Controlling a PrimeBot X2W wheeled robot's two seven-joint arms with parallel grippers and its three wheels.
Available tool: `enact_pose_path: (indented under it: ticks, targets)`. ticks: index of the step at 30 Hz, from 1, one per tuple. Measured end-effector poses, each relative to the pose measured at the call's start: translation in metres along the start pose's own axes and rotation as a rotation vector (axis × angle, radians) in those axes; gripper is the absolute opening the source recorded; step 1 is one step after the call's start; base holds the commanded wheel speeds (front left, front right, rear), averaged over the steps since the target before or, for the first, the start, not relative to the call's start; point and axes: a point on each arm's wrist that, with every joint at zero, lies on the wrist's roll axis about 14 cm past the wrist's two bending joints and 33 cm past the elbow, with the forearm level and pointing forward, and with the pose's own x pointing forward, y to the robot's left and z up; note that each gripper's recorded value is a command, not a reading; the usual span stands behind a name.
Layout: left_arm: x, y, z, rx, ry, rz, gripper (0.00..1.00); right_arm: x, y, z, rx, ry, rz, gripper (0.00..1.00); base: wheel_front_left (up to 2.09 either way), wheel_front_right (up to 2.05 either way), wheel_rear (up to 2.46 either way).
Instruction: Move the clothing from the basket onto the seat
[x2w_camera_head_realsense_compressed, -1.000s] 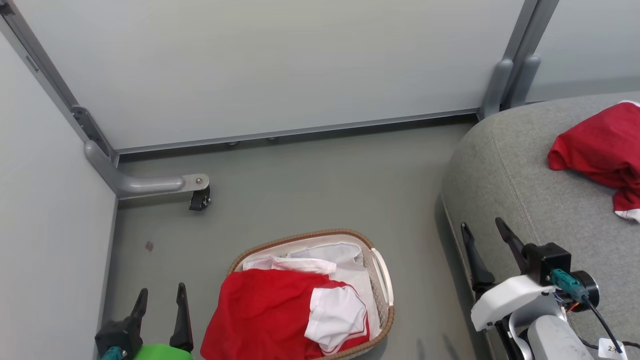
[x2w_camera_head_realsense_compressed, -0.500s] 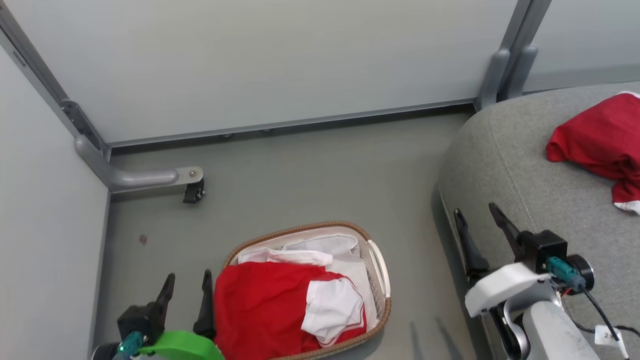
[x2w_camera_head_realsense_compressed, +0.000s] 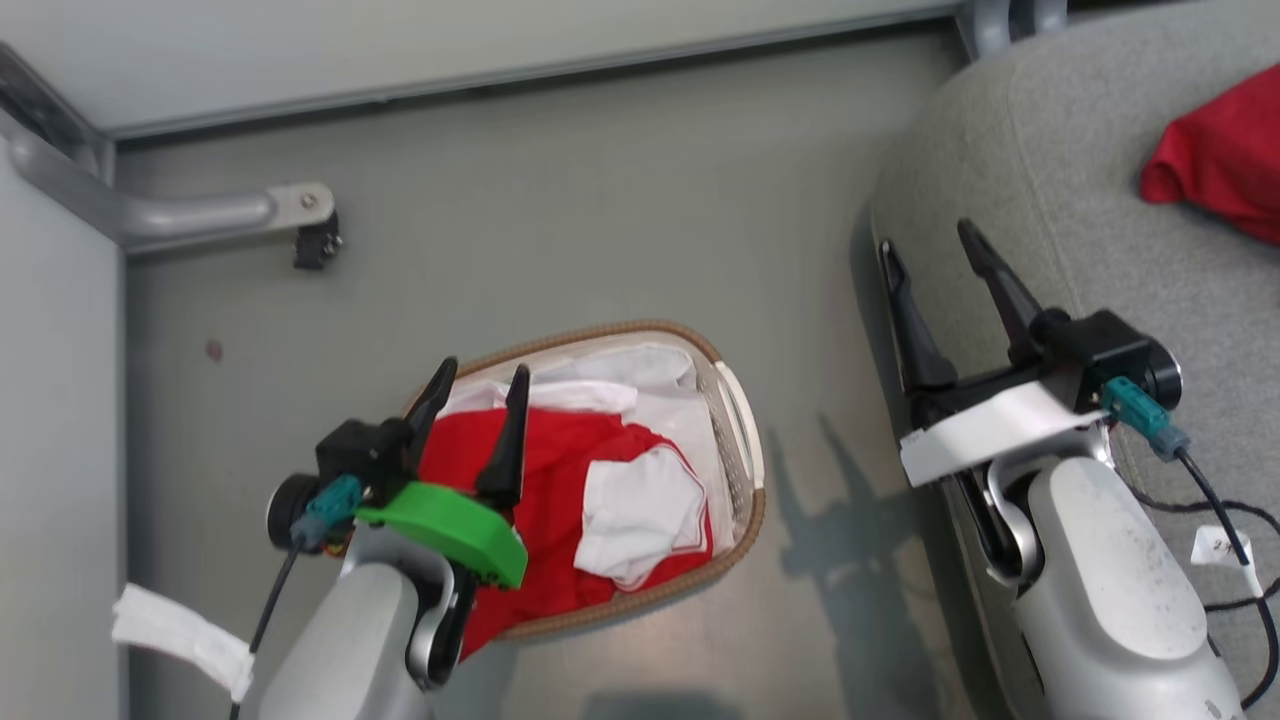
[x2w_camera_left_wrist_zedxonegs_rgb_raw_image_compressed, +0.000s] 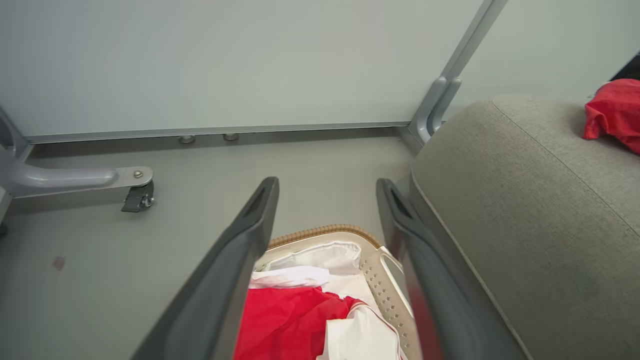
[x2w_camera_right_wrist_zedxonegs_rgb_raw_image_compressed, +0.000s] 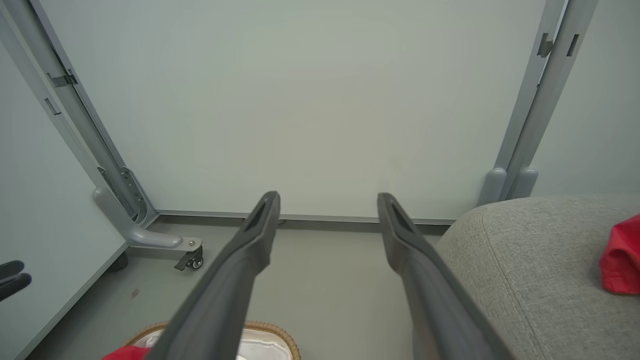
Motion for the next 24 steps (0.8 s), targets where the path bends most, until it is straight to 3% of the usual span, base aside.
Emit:
enact_pose_path:
  ticks: [11,24]
  targets:
    - [0.061,-0.010,-0.075,-0.009,0.236,-0.190,1.00,0.031,-0.020,-0.046,0.023,0.051,-0.015,1.00,0.00,0.00,0.00]
    - [0.058,-0.014,-0.191,-0.054,0.621,-0.326,1.00,0.032,-0.038,-0.104,0.010,0.156,-0.031,1.00,0.00,0.00,0.00]
